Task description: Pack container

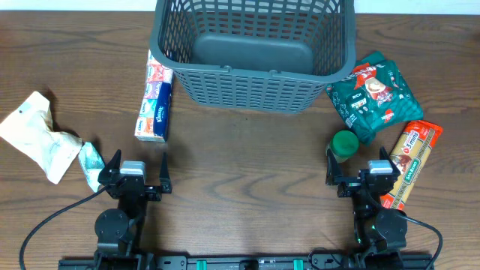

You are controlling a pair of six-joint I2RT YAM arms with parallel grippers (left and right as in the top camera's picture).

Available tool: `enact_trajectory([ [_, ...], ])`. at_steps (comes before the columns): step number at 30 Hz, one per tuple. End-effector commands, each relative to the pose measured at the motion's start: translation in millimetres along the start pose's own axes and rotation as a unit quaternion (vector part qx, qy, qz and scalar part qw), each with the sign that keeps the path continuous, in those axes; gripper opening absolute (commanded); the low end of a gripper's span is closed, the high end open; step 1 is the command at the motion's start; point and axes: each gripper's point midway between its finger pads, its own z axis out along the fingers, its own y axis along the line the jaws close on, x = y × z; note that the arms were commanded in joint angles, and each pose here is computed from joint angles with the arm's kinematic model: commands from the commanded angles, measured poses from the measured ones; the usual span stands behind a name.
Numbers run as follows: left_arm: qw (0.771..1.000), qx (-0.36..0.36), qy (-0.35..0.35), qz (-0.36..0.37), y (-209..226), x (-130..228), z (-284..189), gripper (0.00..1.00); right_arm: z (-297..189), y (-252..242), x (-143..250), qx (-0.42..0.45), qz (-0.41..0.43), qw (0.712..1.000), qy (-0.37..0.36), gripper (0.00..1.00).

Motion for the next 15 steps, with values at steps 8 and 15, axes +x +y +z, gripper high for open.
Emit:
enact_trajectory([
  [8,1.0,-0.006,0.019,0.0,1.4,16.7,2.0,0.99,-0.1,-3.6,-0.9,0.012,-0.004,1.0,-0.004,0.99],
  [15,1.0,-0.007,0.013,-0.005,1.5,13.7,2.1,0.99,0.9,-0.3,4.6,0.003,0.066,0.998,0.007,0.99],
])
